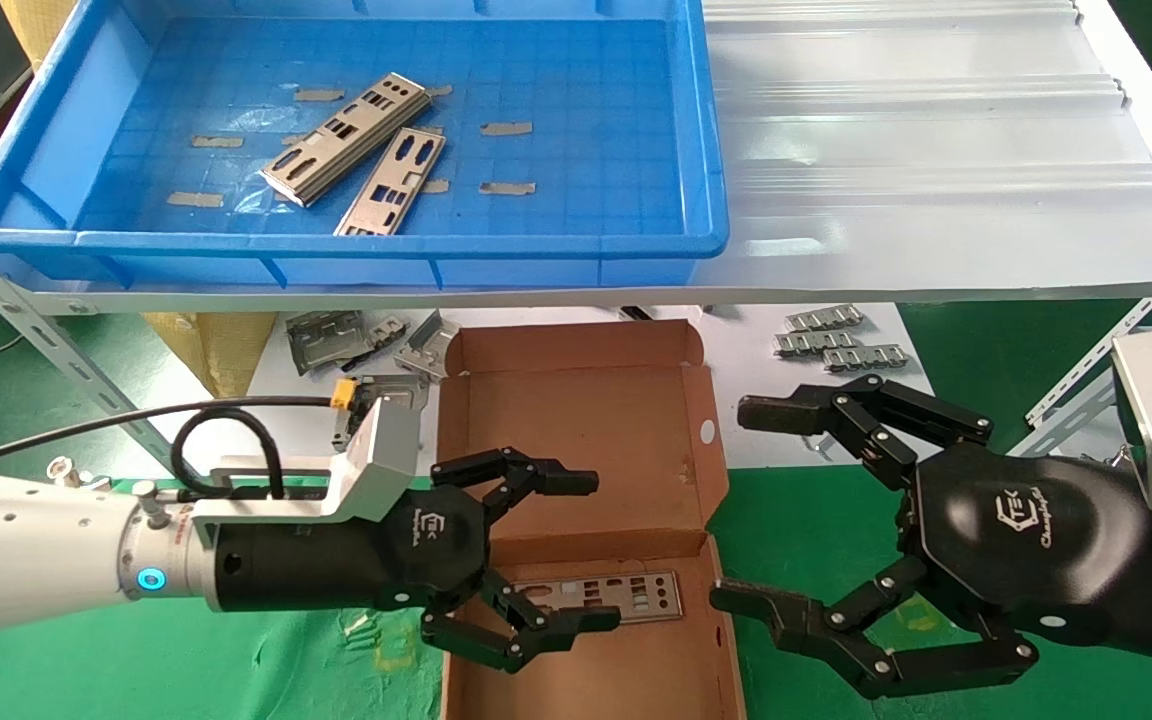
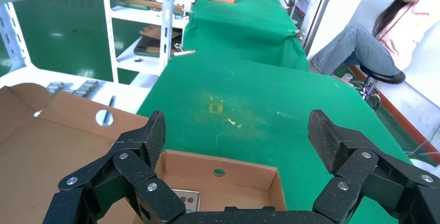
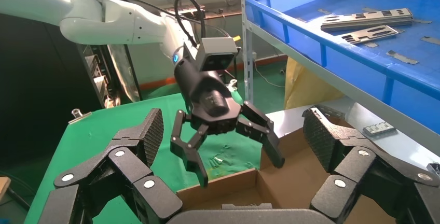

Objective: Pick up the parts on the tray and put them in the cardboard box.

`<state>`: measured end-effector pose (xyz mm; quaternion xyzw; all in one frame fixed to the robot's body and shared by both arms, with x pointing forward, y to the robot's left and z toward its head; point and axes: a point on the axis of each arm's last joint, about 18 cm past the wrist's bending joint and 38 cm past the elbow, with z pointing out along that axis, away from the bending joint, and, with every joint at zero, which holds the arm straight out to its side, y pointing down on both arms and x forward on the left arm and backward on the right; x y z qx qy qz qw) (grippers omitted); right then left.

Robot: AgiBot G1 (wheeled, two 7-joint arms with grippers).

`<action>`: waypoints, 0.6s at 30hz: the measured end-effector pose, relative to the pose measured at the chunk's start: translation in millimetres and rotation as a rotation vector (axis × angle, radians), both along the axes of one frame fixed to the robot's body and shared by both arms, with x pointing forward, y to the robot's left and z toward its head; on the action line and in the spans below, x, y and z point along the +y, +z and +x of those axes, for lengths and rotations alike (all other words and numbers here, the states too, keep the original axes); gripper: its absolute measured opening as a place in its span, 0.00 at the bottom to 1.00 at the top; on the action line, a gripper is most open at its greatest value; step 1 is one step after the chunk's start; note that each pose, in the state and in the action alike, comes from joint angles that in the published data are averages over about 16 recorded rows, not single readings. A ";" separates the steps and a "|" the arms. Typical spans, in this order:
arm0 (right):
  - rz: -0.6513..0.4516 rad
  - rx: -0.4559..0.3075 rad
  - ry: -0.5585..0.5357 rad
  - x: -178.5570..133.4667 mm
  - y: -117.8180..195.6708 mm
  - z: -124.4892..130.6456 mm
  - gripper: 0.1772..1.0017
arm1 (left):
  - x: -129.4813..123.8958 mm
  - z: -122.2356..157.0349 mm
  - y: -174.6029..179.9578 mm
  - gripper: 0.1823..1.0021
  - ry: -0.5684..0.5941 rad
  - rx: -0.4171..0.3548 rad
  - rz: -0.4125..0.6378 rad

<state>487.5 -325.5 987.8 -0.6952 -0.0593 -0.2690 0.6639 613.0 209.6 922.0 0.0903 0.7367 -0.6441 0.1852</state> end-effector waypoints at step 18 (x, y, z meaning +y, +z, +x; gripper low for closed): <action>0.000 0.000 0.000 0.0 0.0 0.0 1.00 | 43.1 -37.8 26.5 1.00 0.029 -0.036 -0.080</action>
